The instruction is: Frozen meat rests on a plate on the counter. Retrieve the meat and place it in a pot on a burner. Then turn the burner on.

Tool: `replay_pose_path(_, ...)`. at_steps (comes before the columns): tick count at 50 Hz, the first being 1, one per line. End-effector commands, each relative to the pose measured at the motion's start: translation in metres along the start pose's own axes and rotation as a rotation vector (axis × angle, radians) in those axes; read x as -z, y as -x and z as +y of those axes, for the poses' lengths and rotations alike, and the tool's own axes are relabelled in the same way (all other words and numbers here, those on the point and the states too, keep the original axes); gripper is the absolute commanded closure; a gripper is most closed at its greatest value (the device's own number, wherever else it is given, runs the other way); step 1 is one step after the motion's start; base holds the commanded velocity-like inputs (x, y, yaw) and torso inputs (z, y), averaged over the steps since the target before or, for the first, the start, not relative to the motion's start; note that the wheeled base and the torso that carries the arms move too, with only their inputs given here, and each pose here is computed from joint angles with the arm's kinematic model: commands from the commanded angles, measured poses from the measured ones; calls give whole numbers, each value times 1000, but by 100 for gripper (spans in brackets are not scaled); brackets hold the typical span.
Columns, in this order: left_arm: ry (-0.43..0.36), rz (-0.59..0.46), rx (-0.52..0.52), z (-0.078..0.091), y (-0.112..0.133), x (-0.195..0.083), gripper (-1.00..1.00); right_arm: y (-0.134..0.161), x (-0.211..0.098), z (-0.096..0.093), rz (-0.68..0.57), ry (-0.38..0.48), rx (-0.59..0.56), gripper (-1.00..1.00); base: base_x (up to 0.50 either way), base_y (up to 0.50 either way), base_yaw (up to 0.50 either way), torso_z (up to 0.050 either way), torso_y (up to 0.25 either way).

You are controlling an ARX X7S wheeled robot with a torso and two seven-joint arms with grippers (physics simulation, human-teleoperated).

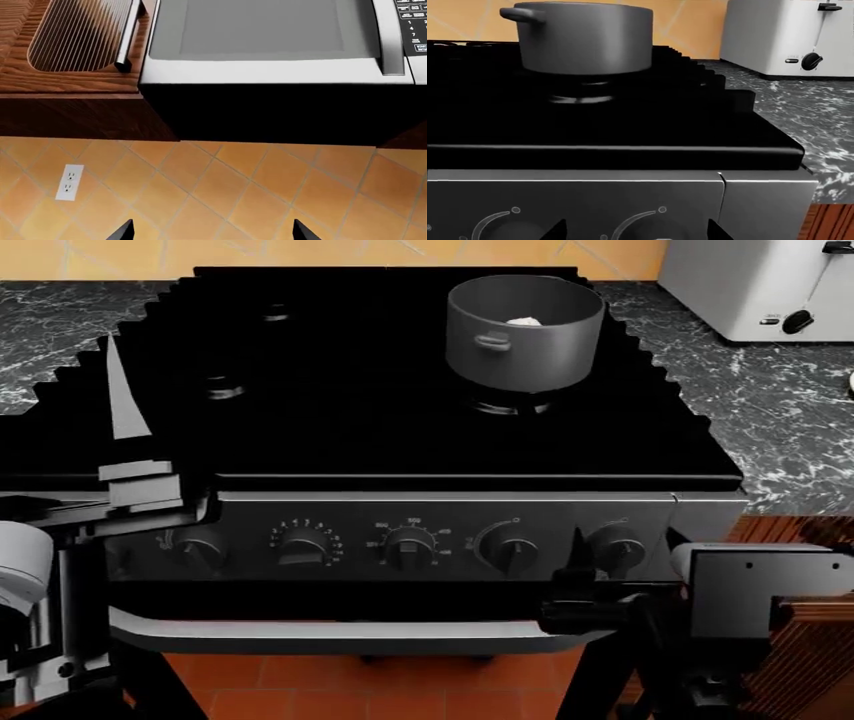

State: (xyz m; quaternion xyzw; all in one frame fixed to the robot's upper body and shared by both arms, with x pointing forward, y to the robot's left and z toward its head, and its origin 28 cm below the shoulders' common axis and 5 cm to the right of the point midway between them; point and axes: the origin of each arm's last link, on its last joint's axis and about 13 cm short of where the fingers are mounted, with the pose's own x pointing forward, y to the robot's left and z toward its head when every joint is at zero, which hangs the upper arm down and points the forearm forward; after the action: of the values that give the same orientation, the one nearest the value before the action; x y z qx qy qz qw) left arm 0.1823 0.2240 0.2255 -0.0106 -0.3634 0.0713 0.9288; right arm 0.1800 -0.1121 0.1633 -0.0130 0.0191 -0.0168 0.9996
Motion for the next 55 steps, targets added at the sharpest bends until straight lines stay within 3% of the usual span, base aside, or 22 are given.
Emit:
replay_pose_path(1, -3, 1, 2, 0, 0, 0, -100, 0, 3, -2, 28, -5, 18, -100, 0, 0, 0, 0, 0)
replay_pose_path(36, -52, -5, 16, -3, 0, 2, -100, -8, 15, -5, 100, -32, 44, -100, 0, 0, 0, 0, 0)
replay_pose_path(55, -38, 16, 8, -2, 0, 2, -100, -16, 24, -5, 132, -23, 45, -100, 0, 0, 0, 0, 0)
